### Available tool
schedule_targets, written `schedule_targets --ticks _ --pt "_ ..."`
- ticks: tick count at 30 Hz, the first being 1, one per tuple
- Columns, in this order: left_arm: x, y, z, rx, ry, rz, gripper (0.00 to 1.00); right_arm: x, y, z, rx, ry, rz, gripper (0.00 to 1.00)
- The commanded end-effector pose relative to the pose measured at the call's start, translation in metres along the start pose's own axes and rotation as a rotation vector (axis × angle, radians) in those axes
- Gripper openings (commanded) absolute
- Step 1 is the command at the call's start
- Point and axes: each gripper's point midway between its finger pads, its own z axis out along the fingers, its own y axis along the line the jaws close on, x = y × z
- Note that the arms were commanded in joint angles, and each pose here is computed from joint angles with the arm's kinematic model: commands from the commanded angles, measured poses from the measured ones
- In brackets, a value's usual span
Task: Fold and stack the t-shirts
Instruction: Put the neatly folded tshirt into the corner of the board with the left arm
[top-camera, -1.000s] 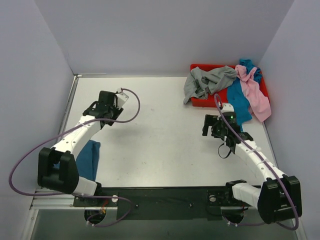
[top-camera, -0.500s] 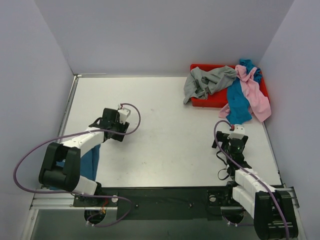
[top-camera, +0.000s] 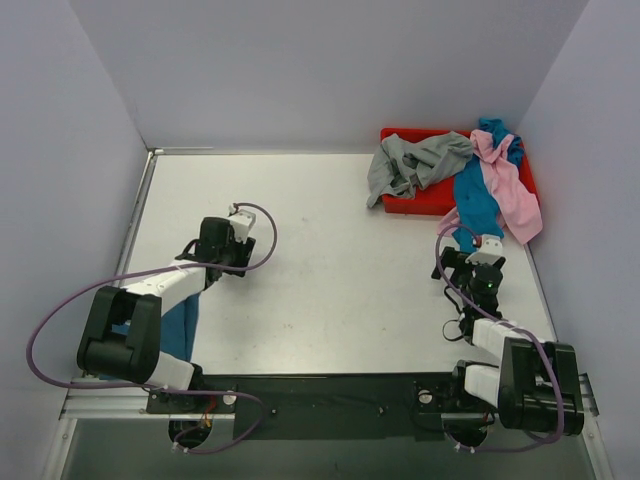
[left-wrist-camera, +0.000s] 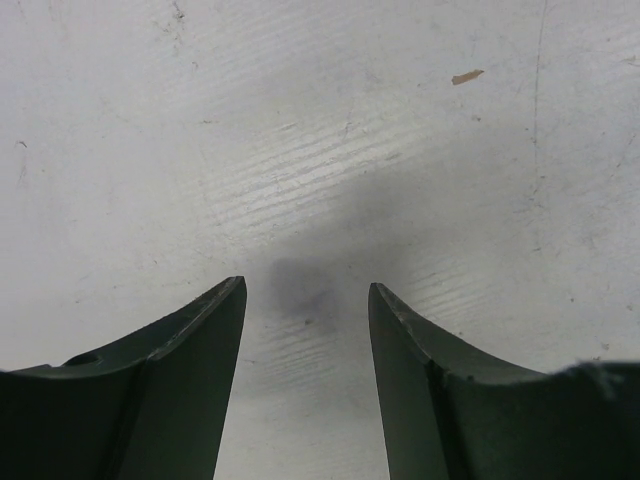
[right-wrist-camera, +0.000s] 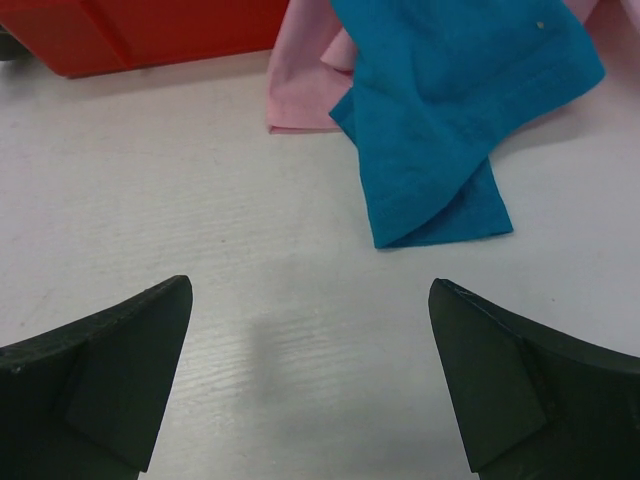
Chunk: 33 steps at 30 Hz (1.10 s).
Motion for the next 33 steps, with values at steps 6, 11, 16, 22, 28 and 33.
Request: schedule_targets --ticks 6,11,16,22,28,33 --pt "-0.011 0.011 0.000 -0.039 -0.090 -0.033 0.62 -0.036 0.020 -0.002 -0.101 -0.137 -0.035 1.00" --pt "-0.012 0.010 0.001 -0.032 -0.085 -0.046 0.62 -0.036 0.022 -0.002 -0.103 -0.137 -0.043 1.00" --pt "-0.011 0.011 0.001 -0.033 -0.083 -0.051 0.63 -0.036 0.022 -0.003 -0.099 -0.138 -0.038 1.00" --pt "-0.006 0.013 0.001 -0.032 -0.069 -0.067 0.63 -0.036 0.022 -0.002 -0.099 -0.136 -0.038 1.00" --pt "0.004 0.019 -0.001 -0.022 -0.058 -0.105 0.63 -0.036 0.021 -0.003 -0.095 -0.136 -0.037 1.00" --pt "0.004 0.019 -0.001 -0.016 -0.062 -0.121 0.63 -0.035 0.021 -0.002 -0.093 -0.135 -0.037 1.00"
